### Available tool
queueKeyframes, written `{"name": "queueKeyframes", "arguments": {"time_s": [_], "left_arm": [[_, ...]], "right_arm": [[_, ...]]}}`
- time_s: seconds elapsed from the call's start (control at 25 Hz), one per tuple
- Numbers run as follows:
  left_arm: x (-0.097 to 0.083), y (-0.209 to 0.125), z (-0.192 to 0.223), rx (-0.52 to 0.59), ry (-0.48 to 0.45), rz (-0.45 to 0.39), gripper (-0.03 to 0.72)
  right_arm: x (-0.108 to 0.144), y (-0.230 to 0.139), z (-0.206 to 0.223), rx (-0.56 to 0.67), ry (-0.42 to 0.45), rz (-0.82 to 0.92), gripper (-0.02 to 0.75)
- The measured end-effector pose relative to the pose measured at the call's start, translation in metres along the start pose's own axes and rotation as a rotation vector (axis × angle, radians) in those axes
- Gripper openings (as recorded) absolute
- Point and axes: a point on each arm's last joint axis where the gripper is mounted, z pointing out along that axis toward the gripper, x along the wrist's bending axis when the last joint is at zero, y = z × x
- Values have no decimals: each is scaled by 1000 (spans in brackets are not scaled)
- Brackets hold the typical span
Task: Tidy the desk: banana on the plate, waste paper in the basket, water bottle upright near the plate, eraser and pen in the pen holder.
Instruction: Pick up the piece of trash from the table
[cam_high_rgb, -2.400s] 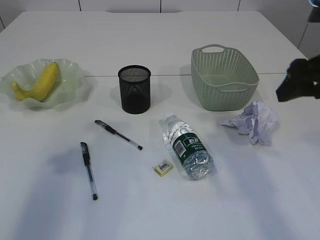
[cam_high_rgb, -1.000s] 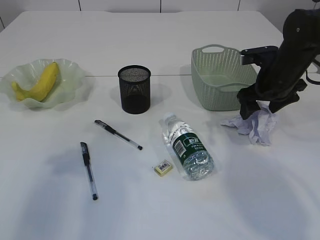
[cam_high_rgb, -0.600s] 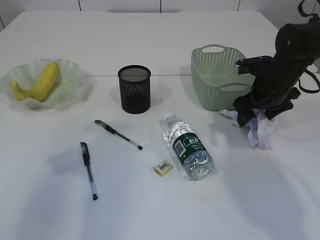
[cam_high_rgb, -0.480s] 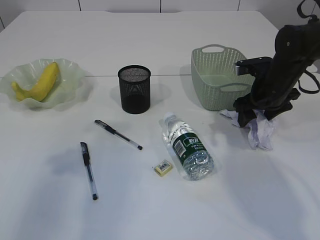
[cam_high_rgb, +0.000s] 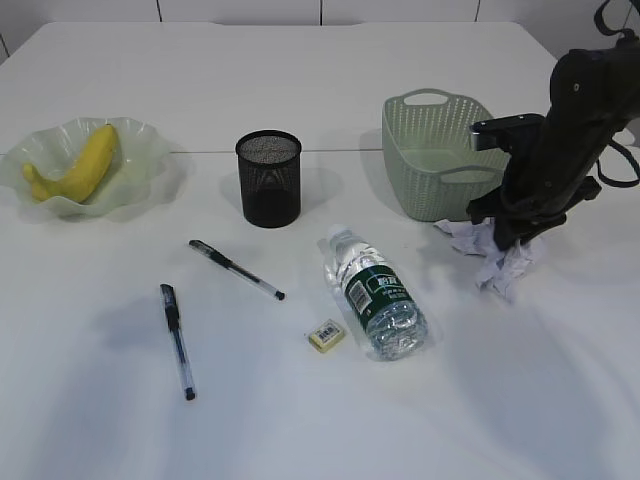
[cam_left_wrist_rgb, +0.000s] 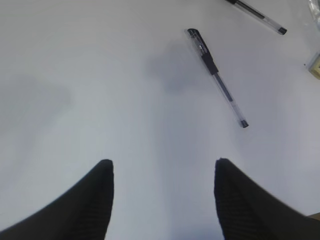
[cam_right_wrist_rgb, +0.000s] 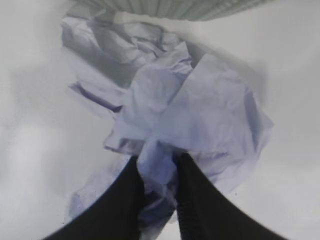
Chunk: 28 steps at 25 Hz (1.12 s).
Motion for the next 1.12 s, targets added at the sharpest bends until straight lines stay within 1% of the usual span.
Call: {"name": "queueKeyframes", "arguments": {"time_s": [0.08,0.24,0.32,0.44,0.56,0.72,0.88,1.0,1.12], "left_arm": [[0,0,0,0,2,1,454],[0,0,0,0,2,1,454],[0,0,0,0,2,1,454],[0,0,0,0,4,2,454],[0,0,0,0,3,2,454],[0,0,0,0,3,2,454],[0,0,0,0,3,2,454],[0,0,0,0,3,2,454],[0,0,0,1,3,2,454]], "right_arm": [[0,-1,0,6,1,0,122],[1,-4,0,47,6,0,30],[1,-7,0,79,10,-2,8],[3,-12,-1,134,33,-16,0],[7,-16,-5,176,77,-28,0],[12,-19,-26,191,131,-38,0],[13,-24,-51,210,146,-54,-1],[13,-26,-71,197,148,-69,-1],[13,-27,-92,150,141,-75,-1]]}}
